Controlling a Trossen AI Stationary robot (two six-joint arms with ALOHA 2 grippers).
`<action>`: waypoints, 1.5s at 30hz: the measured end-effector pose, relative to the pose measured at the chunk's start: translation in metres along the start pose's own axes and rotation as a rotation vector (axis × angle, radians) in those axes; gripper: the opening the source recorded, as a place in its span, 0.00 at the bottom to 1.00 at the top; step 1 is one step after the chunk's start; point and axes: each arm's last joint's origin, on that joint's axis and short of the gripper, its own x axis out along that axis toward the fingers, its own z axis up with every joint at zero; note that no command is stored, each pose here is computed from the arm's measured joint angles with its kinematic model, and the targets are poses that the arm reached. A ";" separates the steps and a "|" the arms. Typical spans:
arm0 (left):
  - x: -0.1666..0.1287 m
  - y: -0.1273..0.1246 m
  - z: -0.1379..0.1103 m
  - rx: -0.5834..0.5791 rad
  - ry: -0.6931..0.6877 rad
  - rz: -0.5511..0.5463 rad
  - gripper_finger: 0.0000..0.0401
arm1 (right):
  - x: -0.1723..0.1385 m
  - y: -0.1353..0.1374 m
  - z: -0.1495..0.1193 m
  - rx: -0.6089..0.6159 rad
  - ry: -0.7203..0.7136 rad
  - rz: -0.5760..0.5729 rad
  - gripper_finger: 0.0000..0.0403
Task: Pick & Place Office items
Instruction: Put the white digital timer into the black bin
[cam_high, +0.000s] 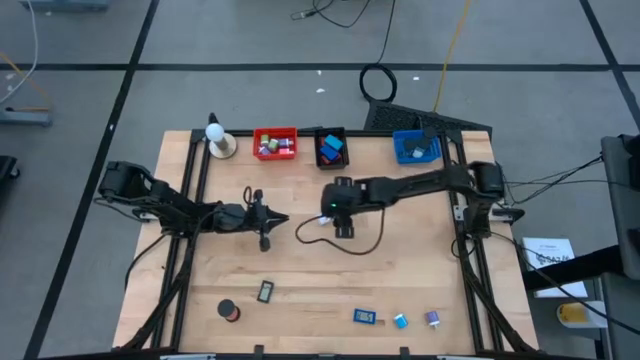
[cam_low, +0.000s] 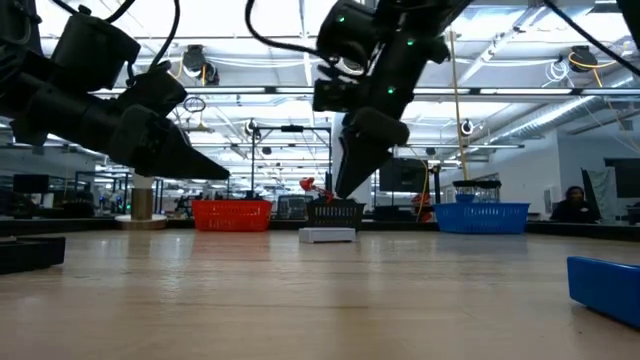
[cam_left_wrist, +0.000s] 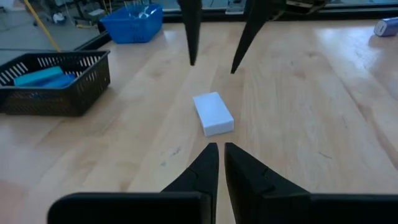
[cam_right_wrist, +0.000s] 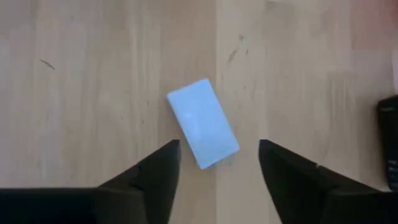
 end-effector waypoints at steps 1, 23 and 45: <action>0.000 0.000 0.000 0.000 0.004 0.000 0.09 | 0.003 -0.002 0.002 -0.007 0.004 0.010 0.55; 0.000 0.000 -0.001 0.006 0.009 0.001 0.09 | 0.054 -0.020 -0.004 -0.043 0.031 0.115 0.58; 0.000 0.000 -0.001 0.000 0.009 0.001 0.09 | 0.006 -0.058 0.000 0.178 -0.017 -0.023 0.40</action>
